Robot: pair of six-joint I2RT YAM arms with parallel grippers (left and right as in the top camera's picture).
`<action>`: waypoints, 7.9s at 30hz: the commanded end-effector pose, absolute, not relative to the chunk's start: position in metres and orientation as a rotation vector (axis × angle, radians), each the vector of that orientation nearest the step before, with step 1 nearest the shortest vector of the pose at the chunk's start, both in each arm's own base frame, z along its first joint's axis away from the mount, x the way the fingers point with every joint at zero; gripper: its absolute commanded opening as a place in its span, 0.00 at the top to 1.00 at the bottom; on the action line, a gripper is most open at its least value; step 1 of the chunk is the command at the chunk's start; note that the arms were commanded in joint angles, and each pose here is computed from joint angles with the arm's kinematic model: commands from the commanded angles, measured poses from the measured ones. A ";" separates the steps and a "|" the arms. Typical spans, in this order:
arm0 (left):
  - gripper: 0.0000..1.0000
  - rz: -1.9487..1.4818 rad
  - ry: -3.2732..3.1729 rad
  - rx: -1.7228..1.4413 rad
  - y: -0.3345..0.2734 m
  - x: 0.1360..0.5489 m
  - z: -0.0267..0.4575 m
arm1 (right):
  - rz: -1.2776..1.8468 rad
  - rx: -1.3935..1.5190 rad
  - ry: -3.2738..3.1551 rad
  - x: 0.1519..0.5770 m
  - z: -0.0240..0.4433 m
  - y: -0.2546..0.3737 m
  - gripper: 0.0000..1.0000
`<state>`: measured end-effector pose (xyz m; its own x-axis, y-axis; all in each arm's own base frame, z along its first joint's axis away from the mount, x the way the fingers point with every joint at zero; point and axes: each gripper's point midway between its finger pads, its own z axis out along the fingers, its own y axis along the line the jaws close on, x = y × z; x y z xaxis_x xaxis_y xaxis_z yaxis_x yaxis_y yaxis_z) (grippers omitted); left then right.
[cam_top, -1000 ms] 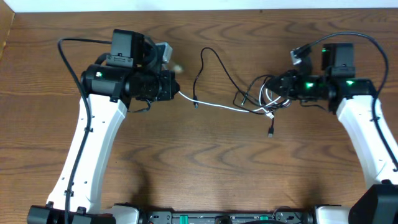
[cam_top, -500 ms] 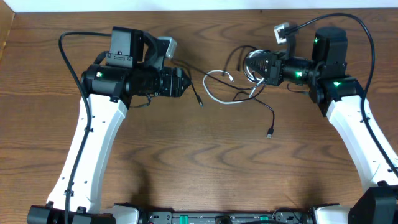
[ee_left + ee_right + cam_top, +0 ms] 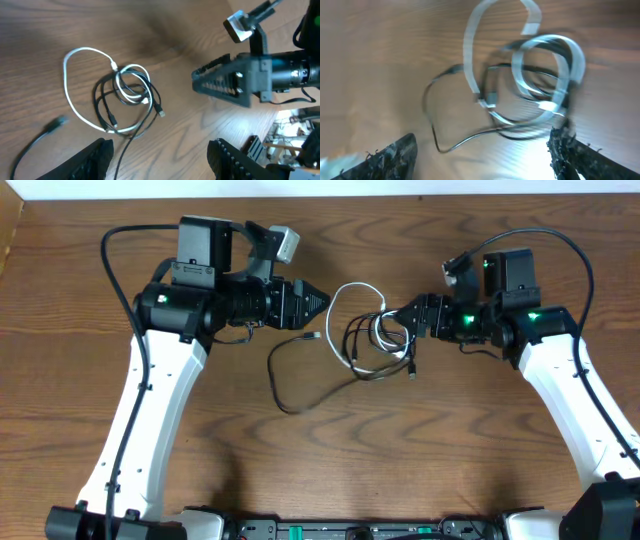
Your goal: Untangle cables
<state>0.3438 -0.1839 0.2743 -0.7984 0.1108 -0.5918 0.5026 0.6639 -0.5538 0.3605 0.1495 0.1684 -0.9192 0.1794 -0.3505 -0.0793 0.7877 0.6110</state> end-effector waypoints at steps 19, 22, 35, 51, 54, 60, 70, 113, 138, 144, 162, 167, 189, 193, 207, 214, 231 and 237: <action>0.42 -0.668 2.626 0.055 -0.293 0.424 0.089 | 0.422 0.633 2.684 0.352 0.131 0.007 0.20; 0.42 -0.565 2.646 0.058 -0.295 0.422 0.070 | 0.421 0.629 2.688 0.351 0.130 0.007 0.20; 0.48 -0.325 2.656 0.075 -0.295 0.418 0.031 | 0.412 0.588 2.716 0.347 0.128 0.008 0.20; 0.55 -0.314 2.678 0.108 -0.306 0.413 0.003 | 0.412 0.590 2.723 0.345 0.128 0.009 0.21; 0.55 -0.280 2.675 0.111 -0.306 0.412 -0.003 | 0.411 0.593 2.726 0.344 0.127 0.009 0.21; 0.62 -0.195 2.743 0.122 -0.296 0.401 -0.033 | 0.408 0.575 2.737 0.342 0.127 0.009 0.21; 0.93 -0.175 2.771 0.134 -0.292 0.395 -0.032 | 0.536 0.414 2.721 0.347 0.134 0.026 0.22; 0.93 -0.823 2.758 0.349 -0.281 0.321 0.170 | 0.891 -0.724 2.511 0.342 0.120 0.175 0.42; 0.92 -0.442 2.836 -0.125 -0.182 0.360 0.148 | 1.276 -0.567 2.112 0.320 0.255 0.149 0.99; 0.92 -0.438 2.842 -0.127 -0.180 0.359 0.148 | 1.115 -0.215 2.364 0.330 0.226 0.115 0.99; 0.93 -0.439 2.842 -0.110 -0.181 0.359 0.148 | -0.071 0.603 2.782 0.293 0.143 -0.027 0.99; 0.92 -0.464 2.845 -0.101 -0.184 0.357 0.148 | 0.547 0.007 2.783 0.300 0.157 0.062 0.99; 0.41 -1.231 2.814 0.386 -0.312 0.325 0.135 | 0.954 -0.280 2.551 0.307 0.193 0.119 0.99; 0.41 -1.309 2.875 0.376 -0.318 0.320 0.113 | 0.979 -0.298 2.516 0.310 0.198 0.122 0.99; 0.43 -1.466 2.805 0.339 -0.346 0.335 0.102 | 1.038 -0.338 2.439 0.316 0.210 0.130 0.99; 0.52 -1.244 2.922 0.299 -0.342 0.331 0.064 | 1.096 -0.252 2.321 0.331 0.238 0.124 0.99; 0.93 -0.579 2.963 0.204 -0.278 0.363 0.022 | 0.649 0.562 2.343 0.338 0.233 -0.015 0.99; 0.93 -0.576 2.858 0.275 -0.269 0.375 0.059 | 0.301 0.768 2.525 0.309 0.186 -0.053 0.99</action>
<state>0.3594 -0.2803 0.0280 -0.9845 0.1215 -0.1264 0.1628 0.9010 -0.4021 0.3178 -0.0208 0.2041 -0.7542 0.5430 -0.3693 0.3317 0.8004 0.4993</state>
